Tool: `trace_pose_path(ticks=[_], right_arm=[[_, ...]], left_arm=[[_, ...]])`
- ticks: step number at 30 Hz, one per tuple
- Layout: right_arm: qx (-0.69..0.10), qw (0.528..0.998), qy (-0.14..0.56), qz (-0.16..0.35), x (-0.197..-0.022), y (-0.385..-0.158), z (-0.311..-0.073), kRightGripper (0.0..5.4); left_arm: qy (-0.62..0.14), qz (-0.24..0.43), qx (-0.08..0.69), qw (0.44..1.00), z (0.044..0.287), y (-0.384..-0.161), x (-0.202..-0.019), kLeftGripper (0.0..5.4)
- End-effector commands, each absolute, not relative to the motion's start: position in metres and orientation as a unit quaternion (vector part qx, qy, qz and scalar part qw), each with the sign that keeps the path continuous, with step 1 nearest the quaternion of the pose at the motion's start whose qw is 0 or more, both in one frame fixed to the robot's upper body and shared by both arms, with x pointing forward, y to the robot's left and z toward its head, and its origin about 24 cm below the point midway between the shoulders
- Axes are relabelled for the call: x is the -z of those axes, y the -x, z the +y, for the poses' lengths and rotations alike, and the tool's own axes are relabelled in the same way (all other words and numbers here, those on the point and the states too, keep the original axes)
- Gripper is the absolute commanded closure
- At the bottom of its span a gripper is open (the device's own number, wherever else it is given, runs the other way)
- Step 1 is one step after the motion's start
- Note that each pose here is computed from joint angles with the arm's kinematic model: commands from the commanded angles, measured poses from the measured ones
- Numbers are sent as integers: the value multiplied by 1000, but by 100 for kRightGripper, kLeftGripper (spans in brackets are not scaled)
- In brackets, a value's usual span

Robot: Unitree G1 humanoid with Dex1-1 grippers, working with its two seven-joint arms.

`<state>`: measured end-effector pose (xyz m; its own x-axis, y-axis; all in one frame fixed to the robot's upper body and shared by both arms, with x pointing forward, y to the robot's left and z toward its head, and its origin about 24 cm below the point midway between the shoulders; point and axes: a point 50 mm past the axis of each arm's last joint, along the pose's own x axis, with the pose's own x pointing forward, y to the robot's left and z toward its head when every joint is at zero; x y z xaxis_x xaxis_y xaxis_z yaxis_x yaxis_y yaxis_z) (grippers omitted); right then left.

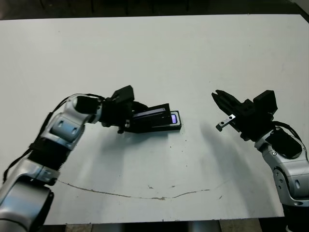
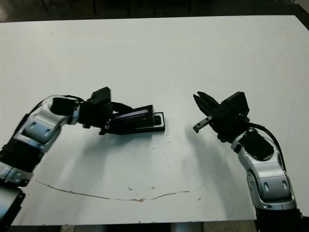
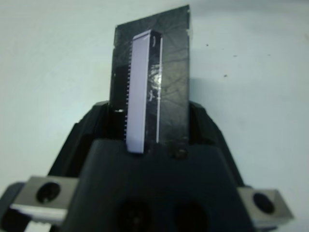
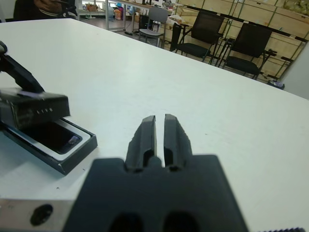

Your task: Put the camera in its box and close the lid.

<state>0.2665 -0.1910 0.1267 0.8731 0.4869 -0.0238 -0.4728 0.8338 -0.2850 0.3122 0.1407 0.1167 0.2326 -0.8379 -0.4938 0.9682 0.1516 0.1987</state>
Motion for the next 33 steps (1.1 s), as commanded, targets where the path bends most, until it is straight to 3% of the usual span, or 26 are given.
trace_pose_path(ticks=[1, 13, 22, 33], right_arm=[[-251, 958, 139, -8, -120, -267, -192, 540], [-248, 959, 137, -4, -118, -266, -194, 540], [-249, 959, 137, 0, -118, -267, -194, 540], [-243, 959, 147, 6, -120, -265, -194, 540]], left_arm=[[-213, 163, 626, 733, 147, -302, -104, 266], [-208, 143, 611, 751, 159, -304, -115, 267], [-195, 118, 591, 774, 152, -315, -108, 267], [-176, 96, 584, 787, 152, -325, -121, 267]])
